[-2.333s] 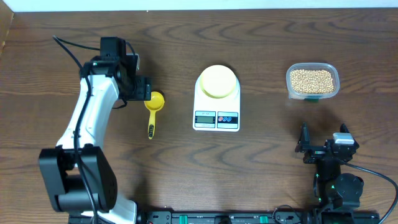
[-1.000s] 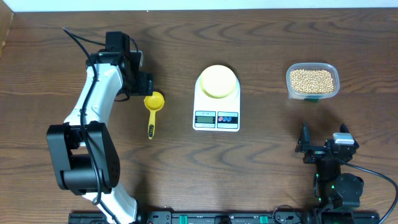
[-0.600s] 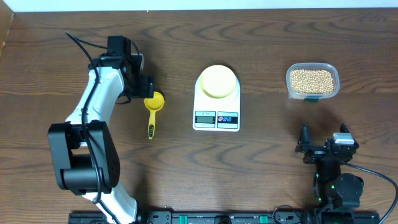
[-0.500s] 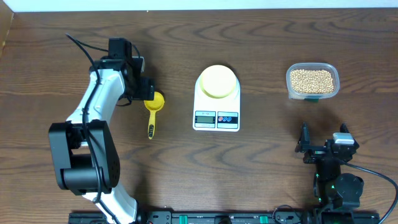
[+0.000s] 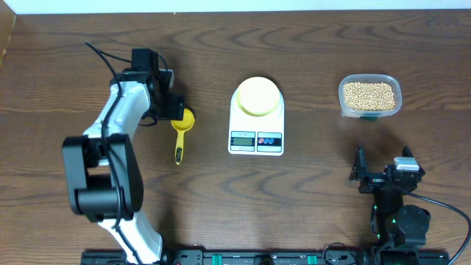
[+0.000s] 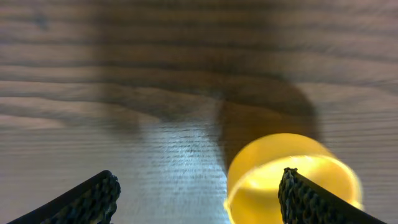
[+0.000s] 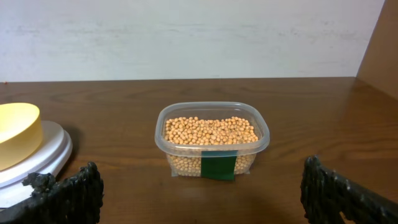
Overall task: Scoop item into bowl and weigh 50g on scale
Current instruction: 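Close the left gripper on the yellow scoop's rim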
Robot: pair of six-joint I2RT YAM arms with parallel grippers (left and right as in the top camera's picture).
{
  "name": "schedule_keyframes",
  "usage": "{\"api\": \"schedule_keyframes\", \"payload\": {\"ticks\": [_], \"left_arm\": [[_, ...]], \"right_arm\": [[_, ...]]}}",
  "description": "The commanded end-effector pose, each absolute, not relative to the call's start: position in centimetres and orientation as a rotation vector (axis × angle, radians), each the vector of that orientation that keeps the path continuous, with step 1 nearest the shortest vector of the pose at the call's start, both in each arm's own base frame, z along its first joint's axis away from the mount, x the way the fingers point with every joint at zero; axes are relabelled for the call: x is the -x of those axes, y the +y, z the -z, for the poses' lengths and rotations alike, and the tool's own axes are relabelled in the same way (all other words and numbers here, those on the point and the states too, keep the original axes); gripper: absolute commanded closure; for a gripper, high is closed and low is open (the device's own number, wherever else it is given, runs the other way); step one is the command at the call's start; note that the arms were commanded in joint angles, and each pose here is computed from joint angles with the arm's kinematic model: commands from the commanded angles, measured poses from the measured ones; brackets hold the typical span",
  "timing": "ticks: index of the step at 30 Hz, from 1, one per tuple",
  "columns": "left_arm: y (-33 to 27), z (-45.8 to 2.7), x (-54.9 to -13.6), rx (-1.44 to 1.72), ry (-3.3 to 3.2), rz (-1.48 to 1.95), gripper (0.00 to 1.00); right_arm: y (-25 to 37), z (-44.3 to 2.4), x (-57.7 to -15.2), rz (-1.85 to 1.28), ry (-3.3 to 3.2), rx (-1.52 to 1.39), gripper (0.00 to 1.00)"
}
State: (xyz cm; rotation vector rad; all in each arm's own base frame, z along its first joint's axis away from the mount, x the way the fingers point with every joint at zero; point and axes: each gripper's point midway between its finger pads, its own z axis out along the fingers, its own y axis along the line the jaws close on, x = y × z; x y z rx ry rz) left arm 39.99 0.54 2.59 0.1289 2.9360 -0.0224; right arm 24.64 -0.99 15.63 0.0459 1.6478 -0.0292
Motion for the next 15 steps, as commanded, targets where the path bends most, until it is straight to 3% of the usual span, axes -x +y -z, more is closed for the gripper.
{"api": "schedule_keyframes", "payload": {"ticks": [1,15], "left_arm": [[0.45,-0.99,-39.59,-0.218,2.969,0.032,0.16],[0.47,-1.02,-40.23,-0.274,2.939,0.022,0.16]], "right_arm": [[-0.79,-15.69,-24.60,0.030,1.644,-0.033,0.01],[-0.79,-15.69,-24.60,0.029,1.644,-0.033,0.01]]}}
